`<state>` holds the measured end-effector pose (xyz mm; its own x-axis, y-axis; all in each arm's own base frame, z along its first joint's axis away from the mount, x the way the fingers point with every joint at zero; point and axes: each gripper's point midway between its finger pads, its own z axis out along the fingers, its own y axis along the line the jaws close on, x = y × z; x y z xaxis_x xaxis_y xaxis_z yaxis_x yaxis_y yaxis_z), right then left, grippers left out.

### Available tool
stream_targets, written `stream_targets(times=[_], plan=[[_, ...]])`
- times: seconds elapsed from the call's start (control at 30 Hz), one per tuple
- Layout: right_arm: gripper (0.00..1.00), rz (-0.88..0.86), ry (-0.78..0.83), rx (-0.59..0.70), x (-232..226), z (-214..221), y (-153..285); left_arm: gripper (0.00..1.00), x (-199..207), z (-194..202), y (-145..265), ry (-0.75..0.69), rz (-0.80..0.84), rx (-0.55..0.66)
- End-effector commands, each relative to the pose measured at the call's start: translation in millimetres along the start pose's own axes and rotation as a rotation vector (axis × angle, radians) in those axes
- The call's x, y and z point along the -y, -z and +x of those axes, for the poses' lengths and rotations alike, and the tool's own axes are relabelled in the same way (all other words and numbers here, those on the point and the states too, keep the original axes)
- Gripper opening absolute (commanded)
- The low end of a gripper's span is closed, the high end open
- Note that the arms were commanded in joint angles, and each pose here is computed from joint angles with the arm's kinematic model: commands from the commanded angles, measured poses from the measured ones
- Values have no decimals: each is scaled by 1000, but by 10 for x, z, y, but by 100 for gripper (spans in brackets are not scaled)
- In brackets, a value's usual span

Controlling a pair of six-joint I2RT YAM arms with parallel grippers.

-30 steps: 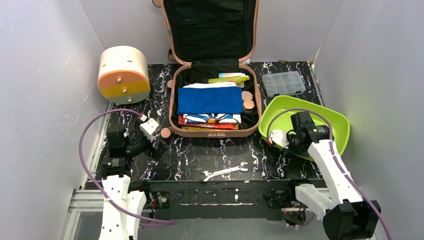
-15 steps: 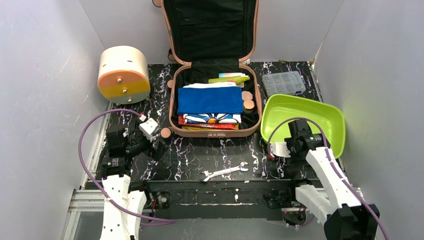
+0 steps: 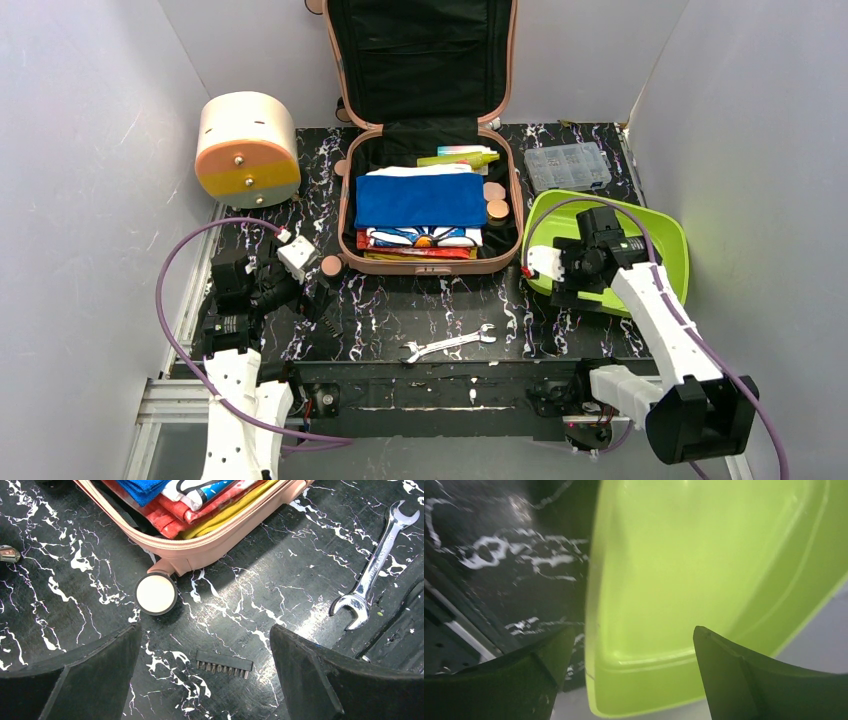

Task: Open, take out, and arrange the luggage
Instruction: Adjust the bin at the center of the board.

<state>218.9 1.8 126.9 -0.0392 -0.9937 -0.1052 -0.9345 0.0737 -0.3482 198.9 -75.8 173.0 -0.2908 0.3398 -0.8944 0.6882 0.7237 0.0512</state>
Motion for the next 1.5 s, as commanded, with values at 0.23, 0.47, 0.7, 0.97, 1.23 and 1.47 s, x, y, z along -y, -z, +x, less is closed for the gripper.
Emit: stream_targets(times=[0.23, 0.47, 0.7, 0.97, 1.23, 1.47], plan=[[75, -232, -208, 225, -377, -467, -335, 99, 51, 33, -1, 35, 29, -3], [11, -193, -173, 148, -350, -307, -420, 99, 46, 35, 0, 41, 28, -2], [1, -112, -66, 96, -288, -164, -261, 99, 41, 36, 3, 49, 28, -1], [1, -42, -24, 157, -199, -257, -180, 99, 38, 25, 13, 56, 26, 4], [1, 35, 37, 154, -114, -230, -443, 99, 24, 29, 16, 60, 21, 4], [1, 68, 63, 144, 25, -232, -472, 99, 20, 36, 11, 68, 23, 2]])
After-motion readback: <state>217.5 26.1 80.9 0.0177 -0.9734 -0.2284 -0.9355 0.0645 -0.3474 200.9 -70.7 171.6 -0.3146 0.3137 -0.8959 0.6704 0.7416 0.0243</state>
